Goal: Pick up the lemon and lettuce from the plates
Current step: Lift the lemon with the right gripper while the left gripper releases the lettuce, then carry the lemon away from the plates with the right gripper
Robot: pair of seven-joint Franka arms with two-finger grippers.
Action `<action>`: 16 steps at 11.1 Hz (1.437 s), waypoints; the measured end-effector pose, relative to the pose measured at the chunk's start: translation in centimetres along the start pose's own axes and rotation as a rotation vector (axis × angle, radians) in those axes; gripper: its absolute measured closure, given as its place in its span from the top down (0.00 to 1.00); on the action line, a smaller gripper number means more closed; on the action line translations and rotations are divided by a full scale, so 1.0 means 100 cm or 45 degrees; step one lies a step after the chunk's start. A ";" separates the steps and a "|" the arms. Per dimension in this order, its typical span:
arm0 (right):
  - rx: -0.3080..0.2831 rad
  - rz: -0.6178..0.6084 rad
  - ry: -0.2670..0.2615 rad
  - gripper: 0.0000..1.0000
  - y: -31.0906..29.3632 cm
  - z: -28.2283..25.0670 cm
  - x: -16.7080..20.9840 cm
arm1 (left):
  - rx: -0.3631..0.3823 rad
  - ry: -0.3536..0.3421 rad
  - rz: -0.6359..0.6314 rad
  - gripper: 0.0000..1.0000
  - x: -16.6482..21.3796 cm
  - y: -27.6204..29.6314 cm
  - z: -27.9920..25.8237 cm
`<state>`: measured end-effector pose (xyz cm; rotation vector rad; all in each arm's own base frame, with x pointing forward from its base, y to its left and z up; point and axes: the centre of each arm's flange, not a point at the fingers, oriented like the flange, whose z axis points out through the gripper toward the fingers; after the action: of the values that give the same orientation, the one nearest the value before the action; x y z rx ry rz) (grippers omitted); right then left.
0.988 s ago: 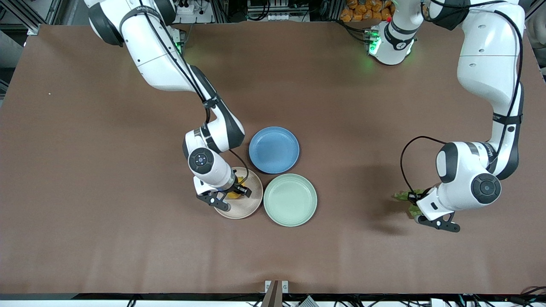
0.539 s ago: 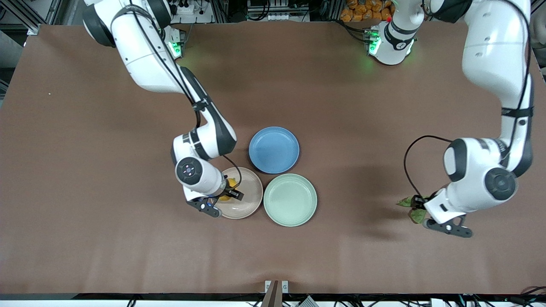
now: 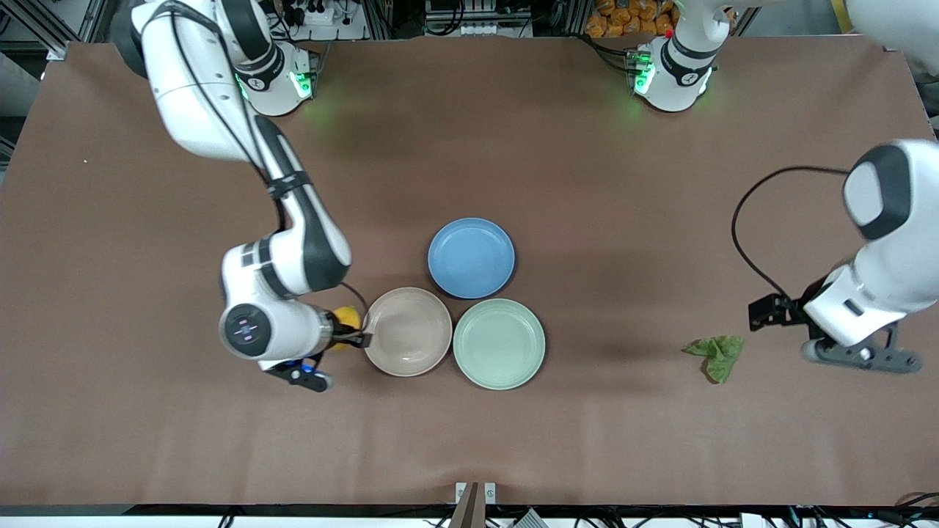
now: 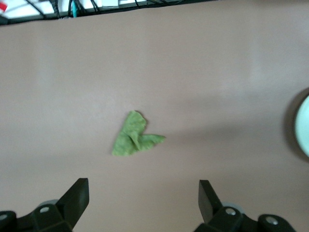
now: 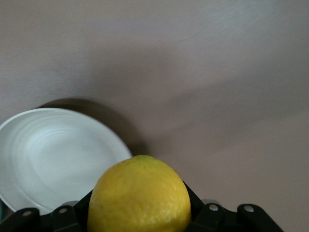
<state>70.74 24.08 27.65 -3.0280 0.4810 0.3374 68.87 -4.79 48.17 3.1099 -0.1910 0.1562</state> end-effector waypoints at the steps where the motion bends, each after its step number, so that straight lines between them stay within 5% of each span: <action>1: -0.012 -0.035 -0.019 0.63 0.017 -0.007 0.008 | -0.032 0.004 -0.089 1.00 -0.005 0.009 -0.017; 6: -0.196 -0.292 -0.077 0.63 0.122 -0.021 0.054 | -0.038 -0.030 -0.271 1.00 -0.032 0.000 -0.076; 9: -0.213 -0.363 -0.086 0.63 0.173 -0.035 0.073 | -0.039 -0.014 -0.314 1.00 -0.044 -0.021 -0.099; 16: -0.185 -0.453 -0.092 0.63 0.297 -0.009 0.111 | -0.005 -0.108 -0.383 1.00 -0.060 0.030 -0.110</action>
<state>71.92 -7.54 25.39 -3.1407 -0.0941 0.4728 61.47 -6.77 58.60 3.0941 0.2747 0.0169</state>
